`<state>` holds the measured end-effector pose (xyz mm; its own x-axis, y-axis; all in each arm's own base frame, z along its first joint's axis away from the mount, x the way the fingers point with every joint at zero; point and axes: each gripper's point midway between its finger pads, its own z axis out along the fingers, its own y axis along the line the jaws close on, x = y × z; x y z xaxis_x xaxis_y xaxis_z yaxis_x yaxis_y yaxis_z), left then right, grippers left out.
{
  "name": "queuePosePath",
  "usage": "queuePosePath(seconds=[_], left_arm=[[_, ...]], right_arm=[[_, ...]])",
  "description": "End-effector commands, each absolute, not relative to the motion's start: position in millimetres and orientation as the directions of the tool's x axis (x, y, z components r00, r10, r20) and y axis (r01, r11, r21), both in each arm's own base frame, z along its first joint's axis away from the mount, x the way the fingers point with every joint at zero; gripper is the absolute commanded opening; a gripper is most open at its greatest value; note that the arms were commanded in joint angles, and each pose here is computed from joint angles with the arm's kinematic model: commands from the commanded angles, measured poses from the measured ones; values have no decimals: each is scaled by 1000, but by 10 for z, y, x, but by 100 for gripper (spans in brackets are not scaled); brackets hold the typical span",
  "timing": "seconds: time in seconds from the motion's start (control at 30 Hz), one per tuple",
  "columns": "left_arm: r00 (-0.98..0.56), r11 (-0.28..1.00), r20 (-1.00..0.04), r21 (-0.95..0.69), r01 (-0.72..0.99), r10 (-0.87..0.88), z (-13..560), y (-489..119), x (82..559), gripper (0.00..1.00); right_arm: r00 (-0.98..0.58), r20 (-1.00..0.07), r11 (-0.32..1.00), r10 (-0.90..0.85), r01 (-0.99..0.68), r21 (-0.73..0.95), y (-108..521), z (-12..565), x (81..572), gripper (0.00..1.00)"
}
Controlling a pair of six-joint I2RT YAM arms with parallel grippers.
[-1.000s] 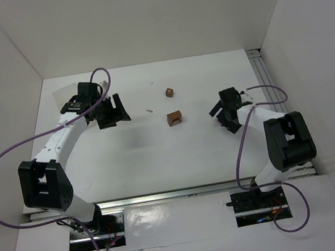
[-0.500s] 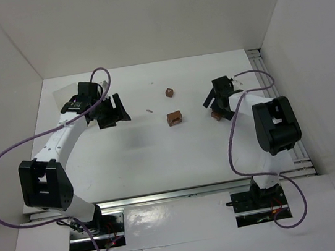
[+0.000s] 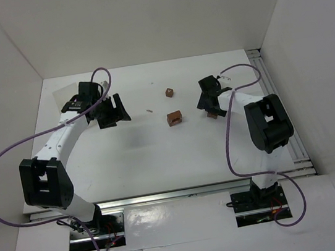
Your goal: Build the wood block tower
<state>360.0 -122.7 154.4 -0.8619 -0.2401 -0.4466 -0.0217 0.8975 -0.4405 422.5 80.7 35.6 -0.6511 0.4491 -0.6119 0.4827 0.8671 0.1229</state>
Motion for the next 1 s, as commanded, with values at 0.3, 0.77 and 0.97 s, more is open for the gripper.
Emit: queuePosePath(seconds=[0.3,0.77,0.97], left_arm=[[-842,897,-490,-442,14,-228,1695,-1254,3670,81],[-842,897,-490,-442,14,-228,1695,-1254,3670,81],[-842,897,-490,-442,14,-228,1695,-1254,3670,81]], right_arm=[[-634,-635,855,442,511,85,693,451,4165,69],[-655,-627,871,422,485,80,702,433,4100,69],[-646,-633,872,427,479,99,718,483,4100,69]])
